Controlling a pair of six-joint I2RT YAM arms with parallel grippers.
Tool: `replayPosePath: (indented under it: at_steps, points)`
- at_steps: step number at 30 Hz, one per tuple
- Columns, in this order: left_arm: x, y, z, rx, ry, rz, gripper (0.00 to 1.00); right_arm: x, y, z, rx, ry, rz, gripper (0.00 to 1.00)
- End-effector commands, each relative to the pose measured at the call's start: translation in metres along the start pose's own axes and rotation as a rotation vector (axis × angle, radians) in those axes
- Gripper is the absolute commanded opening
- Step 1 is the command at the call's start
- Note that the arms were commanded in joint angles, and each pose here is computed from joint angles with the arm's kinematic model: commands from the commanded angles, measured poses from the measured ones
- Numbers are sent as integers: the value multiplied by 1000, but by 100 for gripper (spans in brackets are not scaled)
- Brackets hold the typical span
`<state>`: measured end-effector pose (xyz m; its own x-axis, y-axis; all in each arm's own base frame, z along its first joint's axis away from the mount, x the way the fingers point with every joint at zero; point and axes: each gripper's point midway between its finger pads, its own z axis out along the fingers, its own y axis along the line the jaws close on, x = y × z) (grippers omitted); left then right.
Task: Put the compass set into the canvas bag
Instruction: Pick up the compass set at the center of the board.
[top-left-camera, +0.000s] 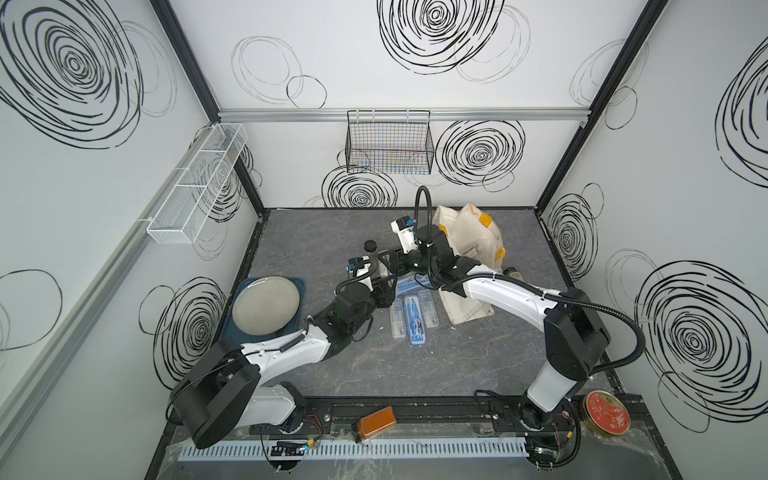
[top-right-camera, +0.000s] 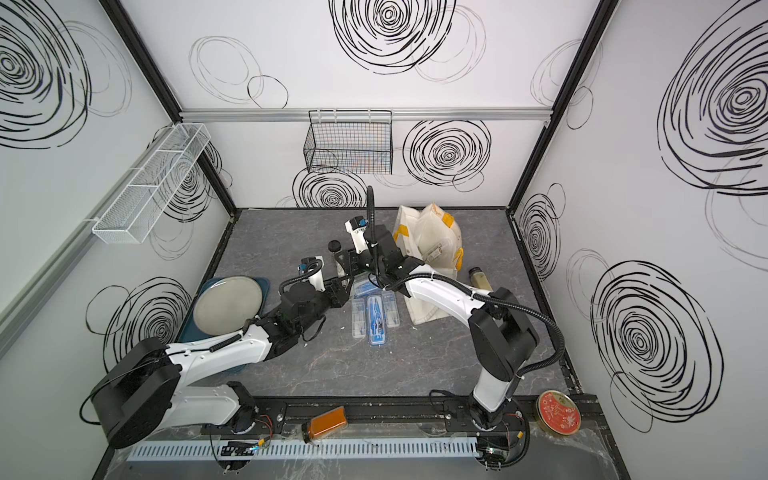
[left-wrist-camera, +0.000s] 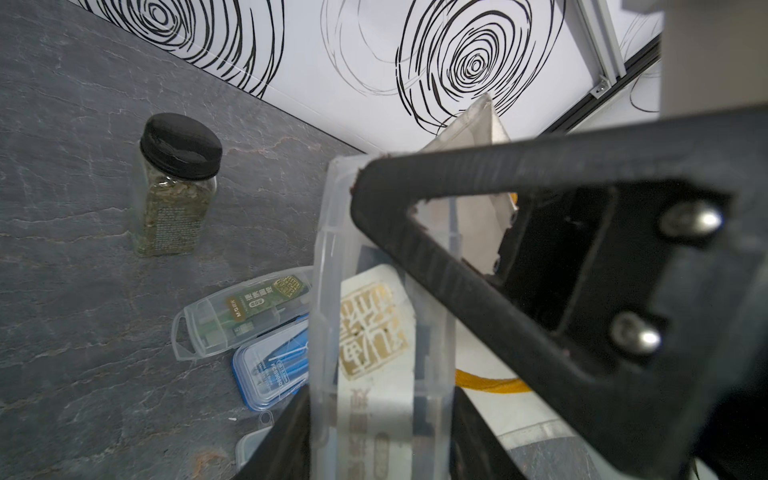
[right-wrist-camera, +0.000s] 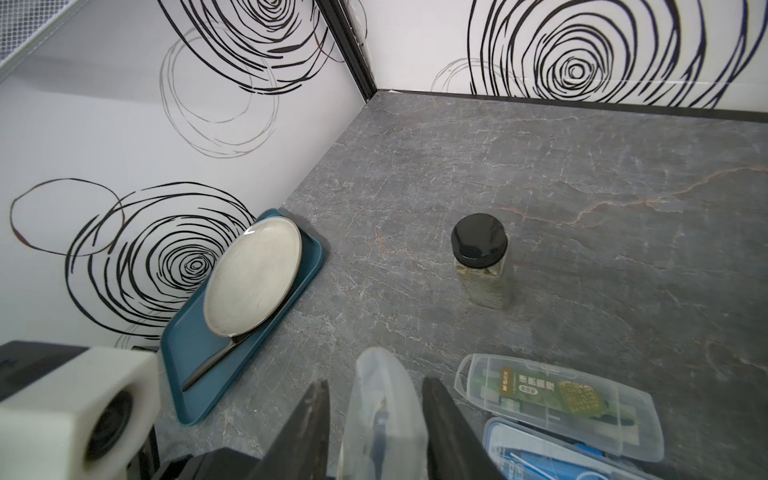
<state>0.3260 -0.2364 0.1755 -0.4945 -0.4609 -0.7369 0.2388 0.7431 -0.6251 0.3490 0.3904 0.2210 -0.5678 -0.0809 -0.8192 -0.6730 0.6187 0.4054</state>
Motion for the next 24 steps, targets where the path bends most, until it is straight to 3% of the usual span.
replayPosePath:
  at_steps: [1, 5, 8, 9, 10, 18, 24]
  points:
    - [-17, -16, -1, 68, -59, -13, 47, 1, 9, 4, -48, 2, 21, 22]
    - [-16, -16, -2, 72, -56, -17, 53, -3, 8, 2, -47, -12, 22, 13]
    - [-16, -13, -4, 66, -56, -22, 79, -7, 8, -1, -35, -24, 17, 11]
    - [-15, -11, -5, 63, -58, -25, 97, -10, 6, -3, -29, -31, 11, 11]
    - [-15, -9, -5, 58, -59, -28, 99, -13, 5, -4, -22, -35, 3, 10]
    - [-15, 3, -16, 44, -64, -33, 99, -64, -10, -36, 78, -135, -81, 9]
    - [-7, 7, -17, 30, -28, -14, 99, -134, -36, -97, 188, -293, -117, 8]
